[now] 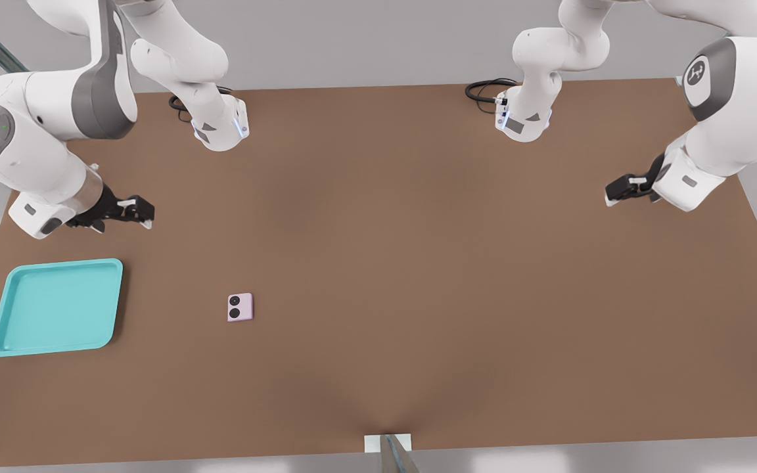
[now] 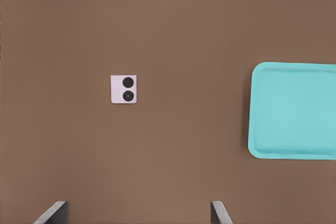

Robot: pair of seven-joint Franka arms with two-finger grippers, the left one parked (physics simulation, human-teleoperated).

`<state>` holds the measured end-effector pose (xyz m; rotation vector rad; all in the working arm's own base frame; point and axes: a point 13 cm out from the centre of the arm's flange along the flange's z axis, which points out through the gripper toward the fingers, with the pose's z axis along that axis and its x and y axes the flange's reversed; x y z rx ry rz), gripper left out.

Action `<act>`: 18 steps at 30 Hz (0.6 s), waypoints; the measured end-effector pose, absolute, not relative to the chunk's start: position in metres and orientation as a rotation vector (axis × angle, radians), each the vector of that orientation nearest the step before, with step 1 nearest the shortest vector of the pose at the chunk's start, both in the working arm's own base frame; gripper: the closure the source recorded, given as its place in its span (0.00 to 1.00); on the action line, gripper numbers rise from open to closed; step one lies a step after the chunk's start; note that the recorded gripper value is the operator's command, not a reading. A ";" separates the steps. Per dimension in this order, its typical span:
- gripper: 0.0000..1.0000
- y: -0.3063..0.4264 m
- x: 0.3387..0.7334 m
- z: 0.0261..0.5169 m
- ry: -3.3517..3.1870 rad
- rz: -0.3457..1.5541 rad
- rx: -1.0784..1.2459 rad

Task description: Keep left arm still and place phone on the tray with right arm

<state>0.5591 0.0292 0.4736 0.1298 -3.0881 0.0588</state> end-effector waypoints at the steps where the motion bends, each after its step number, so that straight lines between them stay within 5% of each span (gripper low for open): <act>1: 0.00 0.027 0.562 0.473 -3.095 0.057 0.126; 3: 0.00 0.023 0.573 0.450 -3.073 0.032 0.114; 8: 0.00 0.052 0.623 0.295 -2.957 -0.054 0.174; 12: 0.00 0.098 0.626 0.181 -2.912 -0.001 0.245; 18: 0.00 0.124 0.633 0.091 -2.948 -0.011 0.144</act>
